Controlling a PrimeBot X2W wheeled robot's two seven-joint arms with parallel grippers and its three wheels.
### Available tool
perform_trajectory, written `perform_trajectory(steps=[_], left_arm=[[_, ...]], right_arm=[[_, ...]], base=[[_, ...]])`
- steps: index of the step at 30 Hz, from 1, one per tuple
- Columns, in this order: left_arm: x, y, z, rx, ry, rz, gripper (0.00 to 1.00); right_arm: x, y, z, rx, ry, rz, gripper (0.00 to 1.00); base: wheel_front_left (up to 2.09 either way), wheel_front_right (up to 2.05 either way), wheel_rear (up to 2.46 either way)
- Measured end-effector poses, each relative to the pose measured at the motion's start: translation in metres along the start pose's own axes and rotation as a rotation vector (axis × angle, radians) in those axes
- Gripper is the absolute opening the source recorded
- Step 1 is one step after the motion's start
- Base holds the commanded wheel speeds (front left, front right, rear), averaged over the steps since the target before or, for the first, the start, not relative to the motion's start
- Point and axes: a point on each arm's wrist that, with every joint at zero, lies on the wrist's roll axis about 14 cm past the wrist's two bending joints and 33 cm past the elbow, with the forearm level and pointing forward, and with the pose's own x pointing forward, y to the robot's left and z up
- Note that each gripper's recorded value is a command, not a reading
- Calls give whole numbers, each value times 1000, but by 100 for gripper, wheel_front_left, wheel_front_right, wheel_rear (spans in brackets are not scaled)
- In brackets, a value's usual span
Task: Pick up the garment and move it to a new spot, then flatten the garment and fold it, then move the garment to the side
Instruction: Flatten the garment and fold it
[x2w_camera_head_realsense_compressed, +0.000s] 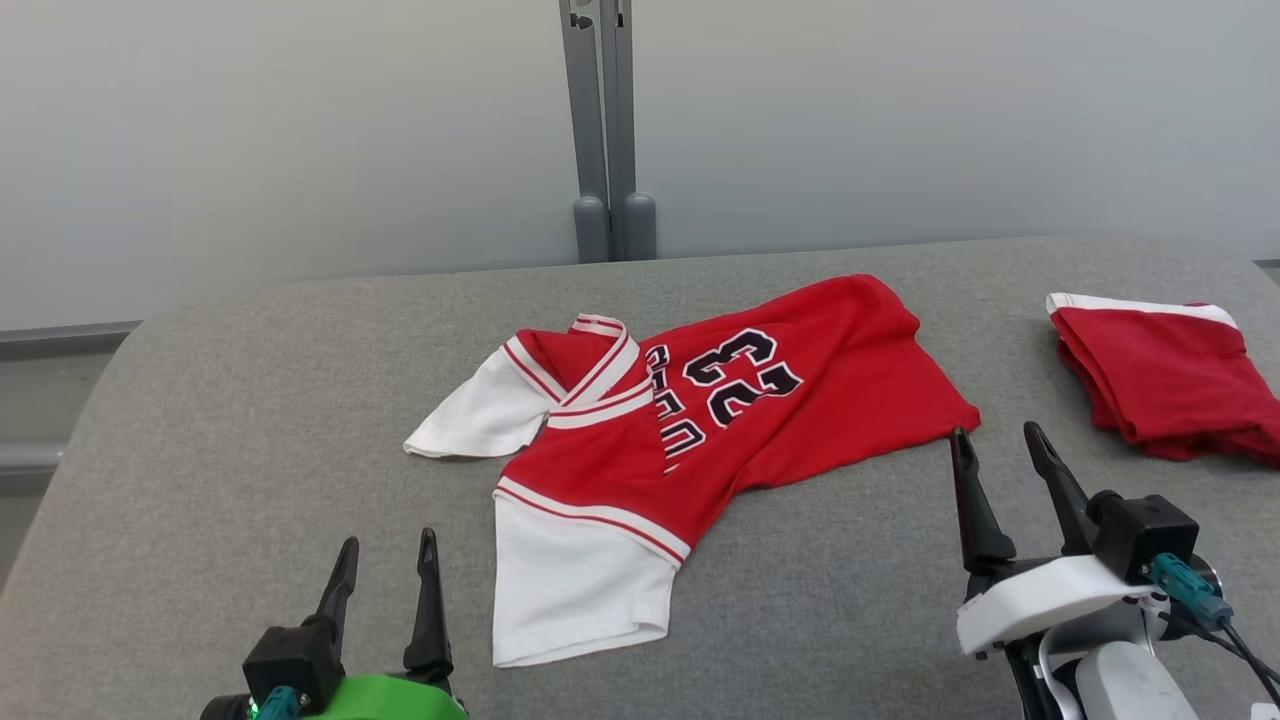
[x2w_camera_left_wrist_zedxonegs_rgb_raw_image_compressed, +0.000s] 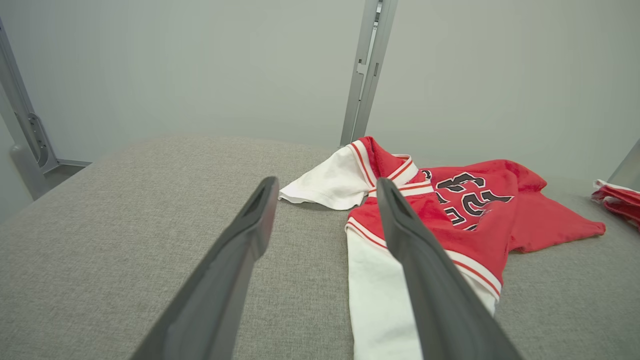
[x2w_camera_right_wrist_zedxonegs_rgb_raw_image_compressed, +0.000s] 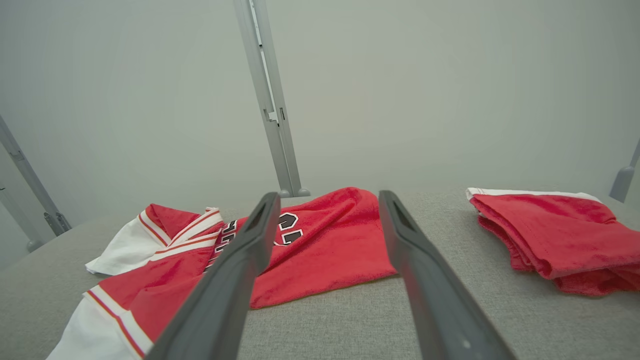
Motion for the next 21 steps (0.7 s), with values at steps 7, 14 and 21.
perform_trajectory(steps=[7, 14, 21], left_arm=[[-2, 1, -2, 3, 5, 3, 100], [-3, 3, -5, 4, 15, 8, 100], [-4, 4, -6, 4, 19, 12, 100]], right_arm=[[-6, 4, -5, 24, 14, 7, 100], [-5, 7, -8, 27, 21, 16, 100], [-5, 9, -11, 32, 30, 21, 100]], base=[[0, 0, 0], [0, 0, 0], [0, 0, 0]])
